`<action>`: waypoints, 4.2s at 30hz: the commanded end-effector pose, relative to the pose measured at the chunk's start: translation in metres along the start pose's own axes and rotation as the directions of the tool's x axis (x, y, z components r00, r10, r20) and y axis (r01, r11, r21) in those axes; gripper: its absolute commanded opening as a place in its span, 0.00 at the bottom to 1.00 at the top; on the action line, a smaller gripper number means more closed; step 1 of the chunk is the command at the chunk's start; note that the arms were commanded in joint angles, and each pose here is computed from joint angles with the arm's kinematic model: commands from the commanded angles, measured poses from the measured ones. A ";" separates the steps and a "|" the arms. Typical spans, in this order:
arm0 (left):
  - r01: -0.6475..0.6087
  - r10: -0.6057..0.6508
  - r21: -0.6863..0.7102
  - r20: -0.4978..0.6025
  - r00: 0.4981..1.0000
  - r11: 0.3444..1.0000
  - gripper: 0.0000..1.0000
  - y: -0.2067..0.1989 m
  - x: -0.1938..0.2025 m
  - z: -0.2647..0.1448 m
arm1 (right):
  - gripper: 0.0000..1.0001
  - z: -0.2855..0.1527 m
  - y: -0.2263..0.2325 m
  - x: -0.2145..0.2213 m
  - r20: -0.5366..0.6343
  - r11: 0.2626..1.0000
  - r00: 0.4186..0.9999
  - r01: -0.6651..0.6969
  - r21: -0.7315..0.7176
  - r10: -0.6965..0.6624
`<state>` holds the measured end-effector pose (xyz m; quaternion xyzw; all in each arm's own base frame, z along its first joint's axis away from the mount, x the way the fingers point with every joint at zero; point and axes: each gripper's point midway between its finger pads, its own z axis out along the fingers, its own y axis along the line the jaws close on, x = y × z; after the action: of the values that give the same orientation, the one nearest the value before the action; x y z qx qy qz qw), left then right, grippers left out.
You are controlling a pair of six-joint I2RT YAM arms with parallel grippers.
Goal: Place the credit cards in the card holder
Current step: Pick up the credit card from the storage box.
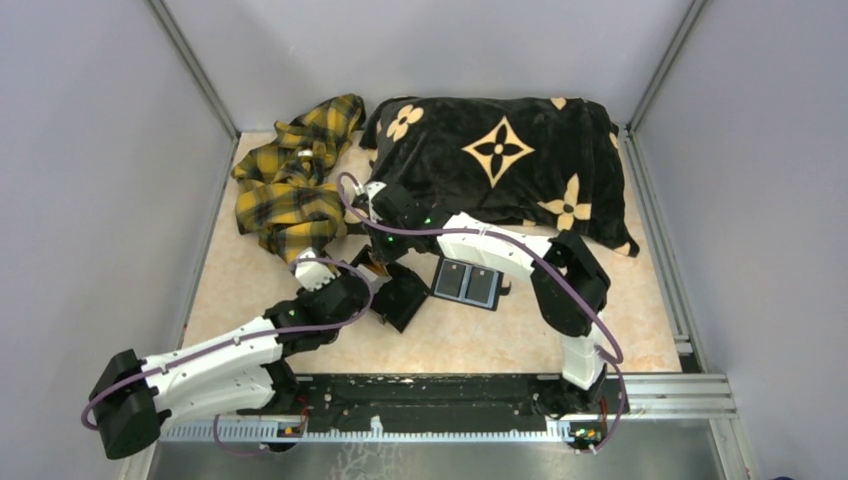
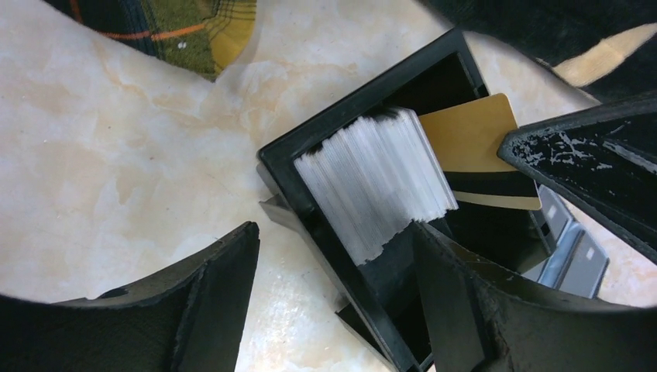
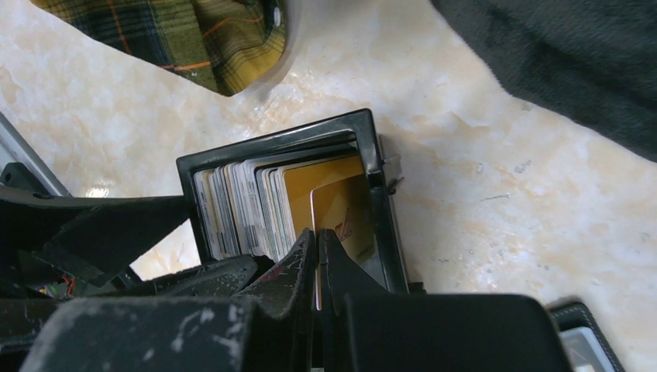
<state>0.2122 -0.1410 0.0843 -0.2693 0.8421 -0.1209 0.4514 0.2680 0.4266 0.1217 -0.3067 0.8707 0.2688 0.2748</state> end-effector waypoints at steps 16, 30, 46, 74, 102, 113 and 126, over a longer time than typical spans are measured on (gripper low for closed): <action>-0.159 0.166 0.461 0.025 0.986 0.873 0.82 -0.131 -0.067 -0.025 | 0.00 -0.106 0.002 -0.041 0.253 0.996 0.966 0.037 0.085 -0.058; -0.339 0.425 0.827 0.136 0.895 0.449 0.86 -0.175 -0.030 -0.077 | 0.00 -0.169 -0.005 0.010 0.234 0.983 0.966 -0.074 -0.169 0.113; -0.192 0.605 0.969 0.059 0.794 0.157 0.77 -0.173 0.025 -0.103 | 0.00 -0.199 0.002 0.028 0.223 0.938 0.956 -0.112 -0.327 0.192; 0.069 0.462 0.966 -0.181 0.868 0.249 0.00 -0.185 0.023 -0.085 | 0.55 -0.185 -0.057 0.050 0.362 0.955 0.887 -0.233 -0.182 0.286; 0.290 0.313 0.920 -0.366 0.876 0.263 0.00 -0.203 0.030 -0.077 | 0.32 -0.174 -0.040 0.050 0.429 0.858 0.769 -0.292 -0.423 0.474; 0.345 0.288 0.883 -0.437 0.852 0.318 0.48 -0.202 0.038 -0.064 | 0.00 -0.182 -0.032 0.047 0.426 0.822 0.740 -0.299 -0.485 0.521; 0.100 0.313 0.724 -0.413 0.856 0.682 0.67 -0.185 0.061 0.005 | 0.00 -0.203 -0.120 0.099 0.475 0.807 0.737 -0.584 0.087 0.482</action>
<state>0.2444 -0.3293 0.1474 0.0216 0.7786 -0.5608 0.2808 0.2179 0.2174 0.1926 0.0179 0.8133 0.4111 0.4114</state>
